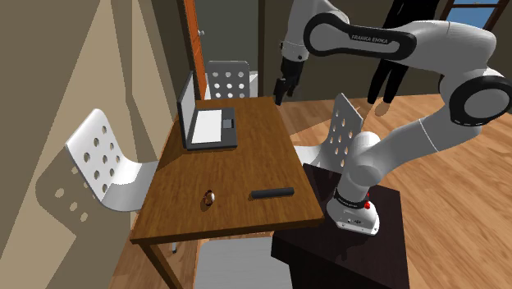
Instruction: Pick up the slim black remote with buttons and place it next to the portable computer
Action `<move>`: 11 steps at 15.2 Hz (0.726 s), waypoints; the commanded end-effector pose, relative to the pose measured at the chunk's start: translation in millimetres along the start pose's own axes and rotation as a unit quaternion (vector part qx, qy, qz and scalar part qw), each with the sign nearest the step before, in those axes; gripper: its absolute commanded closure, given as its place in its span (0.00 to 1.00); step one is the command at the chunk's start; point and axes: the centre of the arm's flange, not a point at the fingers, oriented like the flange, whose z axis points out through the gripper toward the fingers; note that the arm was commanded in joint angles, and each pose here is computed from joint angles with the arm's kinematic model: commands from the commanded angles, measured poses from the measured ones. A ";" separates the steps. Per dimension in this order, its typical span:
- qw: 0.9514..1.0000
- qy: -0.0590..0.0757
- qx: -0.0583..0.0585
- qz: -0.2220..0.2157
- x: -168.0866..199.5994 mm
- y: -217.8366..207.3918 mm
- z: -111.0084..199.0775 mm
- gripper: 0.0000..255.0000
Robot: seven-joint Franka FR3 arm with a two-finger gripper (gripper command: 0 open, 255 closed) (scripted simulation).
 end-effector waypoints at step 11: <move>0.993 -0.033 0.020 -0.115 -13.6 -37.0 123.1 0.00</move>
